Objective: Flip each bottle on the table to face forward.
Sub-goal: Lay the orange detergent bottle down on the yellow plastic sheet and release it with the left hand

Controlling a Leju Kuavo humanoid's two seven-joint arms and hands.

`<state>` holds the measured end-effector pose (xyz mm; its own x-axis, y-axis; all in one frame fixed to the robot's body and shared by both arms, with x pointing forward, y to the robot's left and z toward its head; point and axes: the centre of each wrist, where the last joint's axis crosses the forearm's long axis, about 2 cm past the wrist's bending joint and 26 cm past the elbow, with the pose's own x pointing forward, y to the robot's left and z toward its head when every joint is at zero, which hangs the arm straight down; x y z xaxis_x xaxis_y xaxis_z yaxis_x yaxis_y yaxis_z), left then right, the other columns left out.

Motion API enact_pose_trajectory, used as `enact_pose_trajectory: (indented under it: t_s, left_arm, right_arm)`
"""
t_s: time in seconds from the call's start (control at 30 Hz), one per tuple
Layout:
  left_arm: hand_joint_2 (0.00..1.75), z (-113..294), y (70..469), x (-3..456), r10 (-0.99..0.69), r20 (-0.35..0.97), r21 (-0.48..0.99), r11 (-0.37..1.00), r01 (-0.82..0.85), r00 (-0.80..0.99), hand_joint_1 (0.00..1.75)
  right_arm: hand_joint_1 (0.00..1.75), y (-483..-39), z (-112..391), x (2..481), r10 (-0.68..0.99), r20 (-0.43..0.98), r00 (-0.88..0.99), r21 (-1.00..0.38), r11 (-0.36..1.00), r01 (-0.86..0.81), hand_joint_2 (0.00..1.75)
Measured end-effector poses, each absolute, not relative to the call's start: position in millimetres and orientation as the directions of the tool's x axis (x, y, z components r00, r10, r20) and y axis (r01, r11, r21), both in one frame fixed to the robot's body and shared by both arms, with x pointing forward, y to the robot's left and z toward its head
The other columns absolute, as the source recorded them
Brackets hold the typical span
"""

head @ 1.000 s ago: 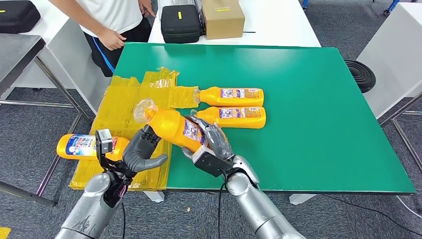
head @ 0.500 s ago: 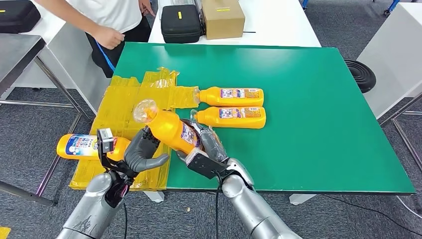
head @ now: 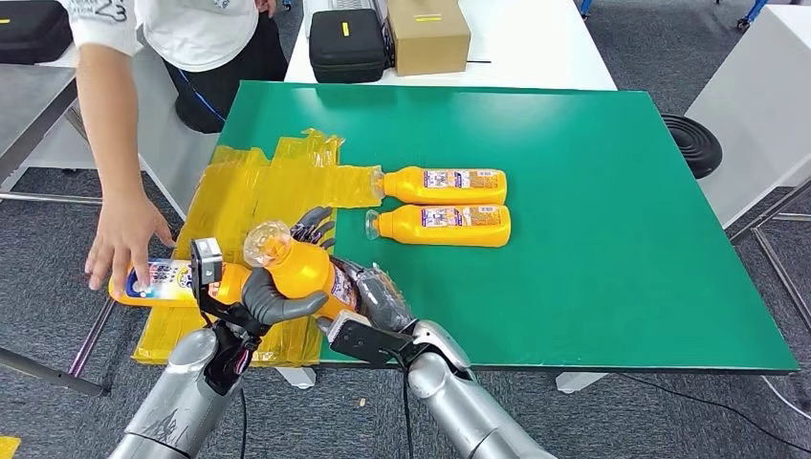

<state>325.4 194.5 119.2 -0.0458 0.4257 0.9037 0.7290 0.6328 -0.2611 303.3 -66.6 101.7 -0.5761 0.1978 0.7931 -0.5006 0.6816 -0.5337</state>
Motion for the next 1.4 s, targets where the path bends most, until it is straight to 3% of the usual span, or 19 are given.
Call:
enact_pose_trajectory:
  t_s: [0.33,0.47,0.5,0.63,1.4]
  left_arm:
    - [1.75,114.8,194.0,324.6,0.427,0.904,-0.284,0.638,0.716,-0.022,0.0]
    - [1.75,113.7,193.3,324.0,0.431,0.902,-0.278,0.633,0.722,-0.03,0.33]
    - [1.75,113.5,192.9,323.8,0.432,0.901,-0.274,0.631,0.726,-0.034,0.33]
    - [1.75,113.3,191.9,323.3,0.431,0.901,-0.262,0.627,0.734,-0.047,1.71]
    - [1.75,110.8,199.5,320.5,0.545,0.835,-0.279,0.533,0.799,-0.073,1.75]
  right_arm:
    - [1.75,-66.5,98.7,302.0,0.2,0.8,-0.566,-0.53,0.678,-0.509,1.75]
    - [1.75,-66.6,98.3,301.7,0.198,0.803,-0.563,-0.525,0.684,-0.508,1.75]
    - [1.75,-66.7,98.2,301.7,0.198,0.803,-0.562,-0.523,0.686,-0.506,1.75]
    - [1.75,-67.0,98.1,301.8,0.198,0.804,-0.561,-0.521,0.69,-0.502,1.75]
    - [1.75,-61.9,100.2,300.6,0.168,0.799,-0.578,-0.517,0.683,-0.516,1.75]
